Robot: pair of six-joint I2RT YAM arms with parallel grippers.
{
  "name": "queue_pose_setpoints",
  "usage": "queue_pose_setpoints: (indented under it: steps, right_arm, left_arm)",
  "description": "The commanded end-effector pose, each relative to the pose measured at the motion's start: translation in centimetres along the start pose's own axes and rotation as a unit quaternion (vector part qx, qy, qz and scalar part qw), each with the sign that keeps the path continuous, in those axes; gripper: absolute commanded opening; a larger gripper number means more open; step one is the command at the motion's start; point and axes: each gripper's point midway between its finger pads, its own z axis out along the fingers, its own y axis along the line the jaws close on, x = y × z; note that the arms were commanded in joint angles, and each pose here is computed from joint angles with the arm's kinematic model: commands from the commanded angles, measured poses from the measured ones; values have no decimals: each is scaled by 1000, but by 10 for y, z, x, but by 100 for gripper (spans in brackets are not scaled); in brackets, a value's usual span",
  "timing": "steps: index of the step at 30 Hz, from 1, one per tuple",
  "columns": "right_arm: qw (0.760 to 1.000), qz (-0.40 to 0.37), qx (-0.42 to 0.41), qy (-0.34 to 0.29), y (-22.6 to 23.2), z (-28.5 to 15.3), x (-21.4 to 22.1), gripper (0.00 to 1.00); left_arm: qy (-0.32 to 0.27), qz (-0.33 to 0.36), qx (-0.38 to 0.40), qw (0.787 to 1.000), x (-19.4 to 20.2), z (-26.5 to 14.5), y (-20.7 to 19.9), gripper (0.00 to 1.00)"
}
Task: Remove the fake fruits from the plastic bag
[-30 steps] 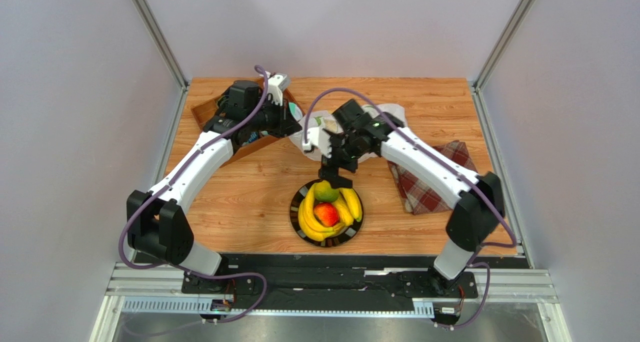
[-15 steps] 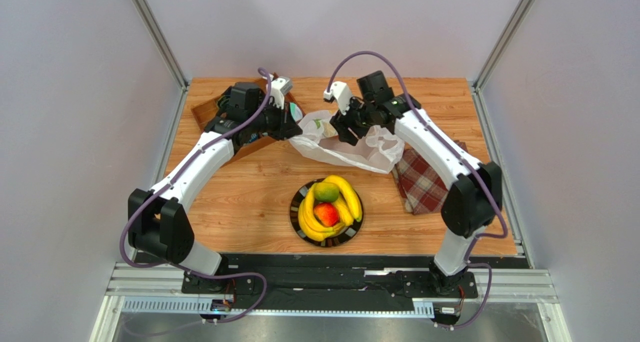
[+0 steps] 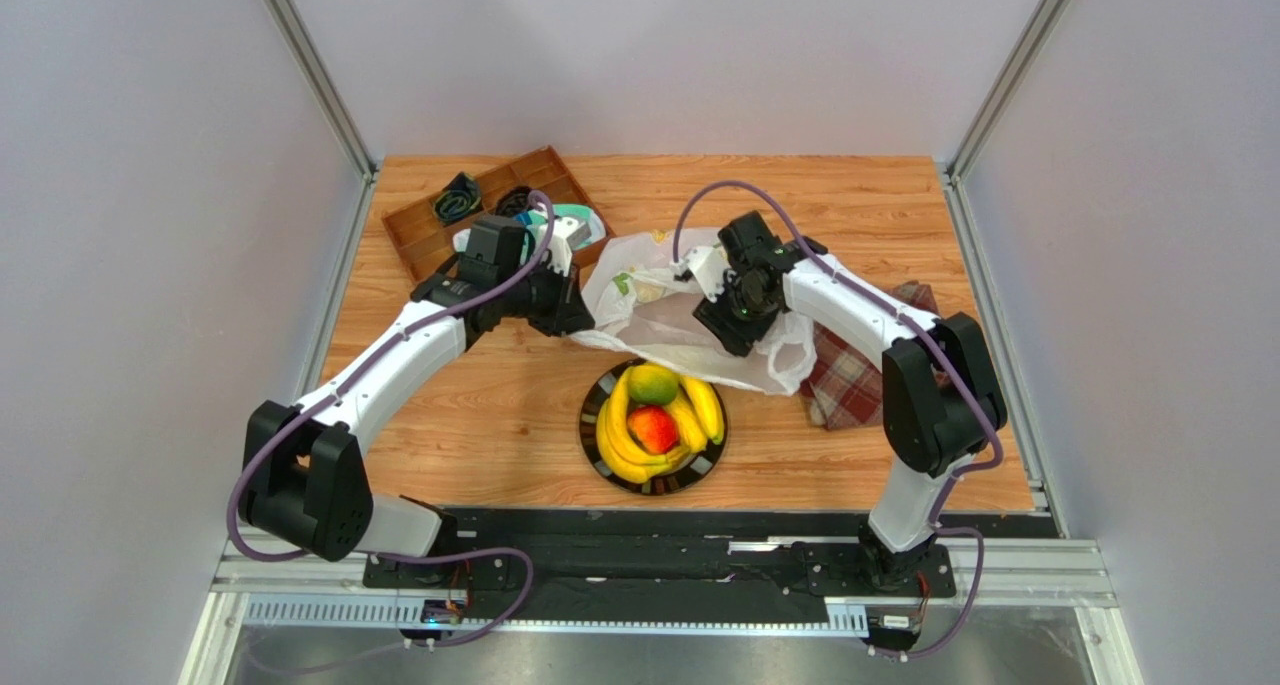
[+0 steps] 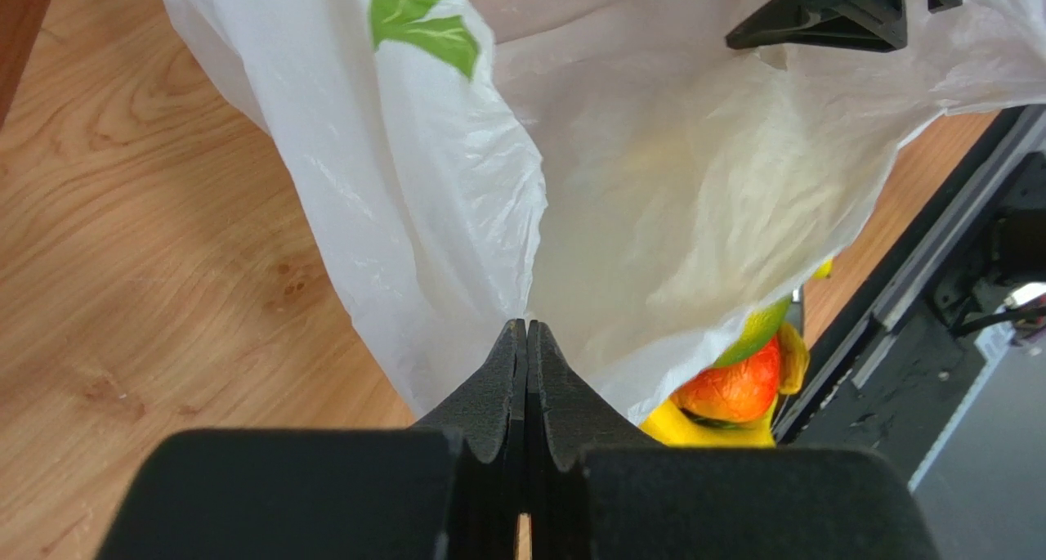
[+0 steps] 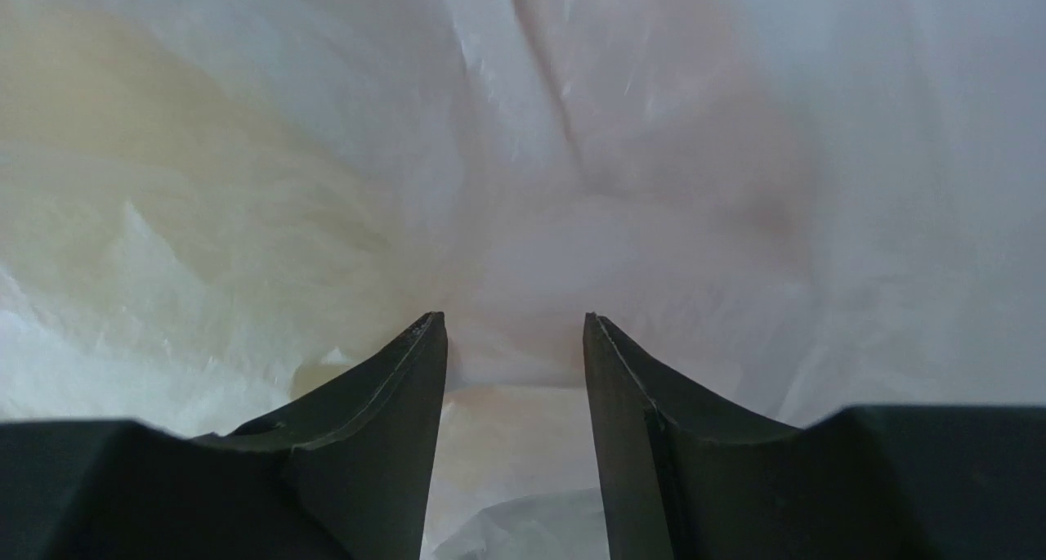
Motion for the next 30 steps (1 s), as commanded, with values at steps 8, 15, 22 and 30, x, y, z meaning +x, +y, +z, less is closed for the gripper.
queue_pose_setpoints:
  steps: [8, 15, 22, 30]
  right_arm:
    - [994, 62, 77, -41, -67, -5, -38, 55]
    - [973, 189, 131, -17, -125, -4, -3, 56]
    - [970, 221, 95, -26, -86, -27, 42, 57]
    - [965, 244, 80, -54, -78, -32, 32, 72]
  left_arm:
    - [-78, 137, 37, 987, -109, 9, -54, 0]
    - [-190, 215, 133, 949, -227, -18, -137, 0]
    - [-128, 201, 188, 953, -168, -2, -174, 0]
    - [-25, 284, 61, 956, -64, 19, -91, 0]
